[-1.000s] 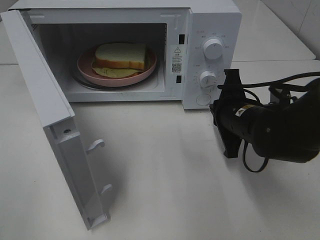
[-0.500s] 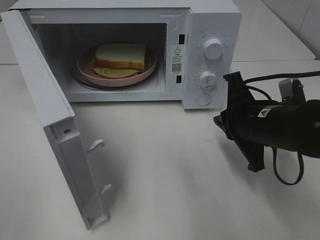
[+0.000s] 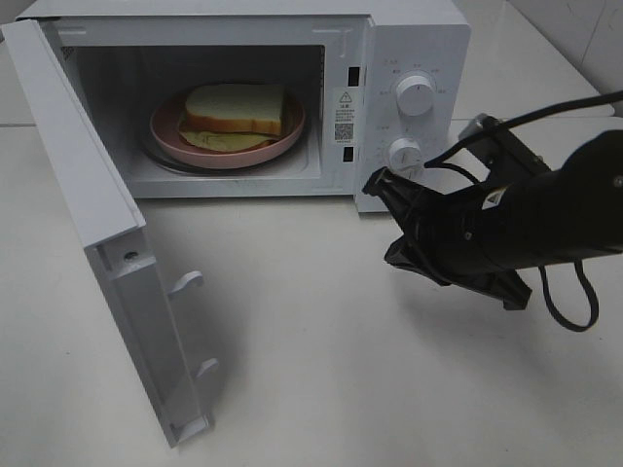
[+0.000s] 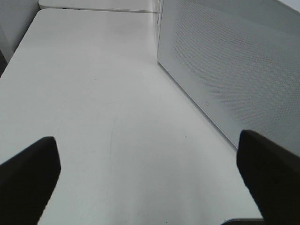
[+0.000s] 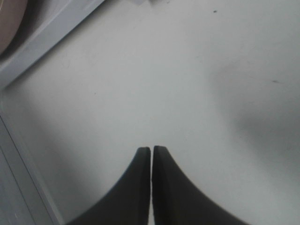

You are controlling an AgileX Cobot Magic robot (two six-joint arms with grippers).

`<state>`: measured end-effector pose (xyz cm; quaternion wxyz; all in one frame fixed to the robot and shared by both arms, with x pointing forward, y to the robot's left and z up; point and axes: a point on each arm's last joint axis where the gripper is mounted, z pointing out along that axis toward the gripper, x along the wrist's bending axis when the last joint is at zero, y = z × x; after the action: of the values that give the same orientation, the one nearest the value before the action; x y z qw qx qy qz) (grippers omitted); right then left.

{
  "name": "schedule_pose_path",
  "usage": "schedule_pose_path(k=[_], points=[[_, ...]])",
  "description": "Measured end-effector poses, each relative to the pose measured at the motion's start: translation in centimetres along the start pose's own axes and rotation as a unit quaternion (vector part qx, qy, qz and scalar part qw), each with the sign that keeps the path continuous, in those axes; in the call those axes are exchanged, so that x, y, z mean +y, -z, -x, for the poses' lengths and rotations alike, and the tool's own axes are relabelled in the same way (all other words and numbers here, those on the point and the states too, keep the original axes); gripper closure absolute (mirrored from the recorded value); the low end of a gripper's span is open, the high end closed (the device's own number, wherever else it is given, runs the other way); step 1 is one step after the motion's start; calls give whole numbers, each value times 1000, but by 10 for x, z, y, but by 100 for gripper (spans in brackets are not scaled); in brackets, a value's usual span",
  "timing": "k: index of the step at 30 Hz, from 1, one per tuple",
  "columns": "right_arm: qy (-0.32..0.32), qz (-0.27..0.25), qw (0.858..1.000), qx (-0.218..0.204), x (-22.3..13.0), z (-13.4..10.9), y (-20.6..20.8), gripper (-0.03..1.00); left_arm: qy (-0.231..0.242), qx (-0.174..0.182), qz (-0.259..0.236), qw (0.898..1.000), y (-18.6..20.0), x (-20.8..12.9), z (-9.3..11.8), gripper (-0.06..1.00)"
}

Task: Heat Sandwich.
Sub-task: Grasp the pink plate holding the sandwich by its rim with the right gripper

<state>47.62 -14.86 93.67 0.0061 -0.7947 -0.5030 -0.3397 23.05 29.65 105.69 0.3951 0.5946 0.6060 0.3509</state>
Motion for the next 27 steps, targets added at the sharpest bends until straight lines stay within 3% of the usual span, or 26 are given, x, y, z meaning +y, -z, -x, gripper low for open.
schedule_pose_path(k=[3, 8, 11, 12, 13, 16, 17, 19, 22, 23, 25, 26, 27], points=[[88, -45, 995, -9, 1, -12, 3, 93, 0, 0, 0, 1000, 0, 0, 0, -2], [162, -74, 984, -21, 6, -24, 8, 93, 0, 0, 0, 1000, 0, 0, 0, -2], [213, -91, 972, -39, 11, -30, 12, 93, 0, 0, 0, 1000, 0, 0, 0, -2], [252, -102, 961, -54, 14, -33, 16, 92, 0, 0, 0, 1000, 0, 0, 0, -2], [252, -102, 961, -54, 14, -33, 16, 92, 0, 0, 0, 1000, 0, 0, 0, -2], [307, -120, 941, -72, 18, -37, 21, 92, 0, 0, 0, 1000, 0, 0, 0, -2], [344, -138, 925, -80, 20, -39, 24, 91, 0, 0, 0, 1000, 0, 0, 0, -2], [358, -147, 918, -84, 20, -40, 26, 91, 0, 0, 0, 1000, 0, 0, 0, -2], [428, -177, 882, -87, 22, -42, 32, 91, 0, 0, 0, 1000, 0, 0, 0, -2], [428, -177, 882, -87, 22, -42, 32, 91, 0, 0, 0, 1000, 0, 0, 0, -2], [466, -189, 860, -82, 22, -43, 33, 91, 0, 0, 0, 1000, 0, 0, 0, -2], [504, -200, 837, -76, 22, -43, 35, 90, 0, 0, 0, 1000, 0, 0, 0, -2], [504, -200, 837, -76, 22, -43, 35, 90, 0, 0, 0, 1000, 0, 0, 0, -2]])
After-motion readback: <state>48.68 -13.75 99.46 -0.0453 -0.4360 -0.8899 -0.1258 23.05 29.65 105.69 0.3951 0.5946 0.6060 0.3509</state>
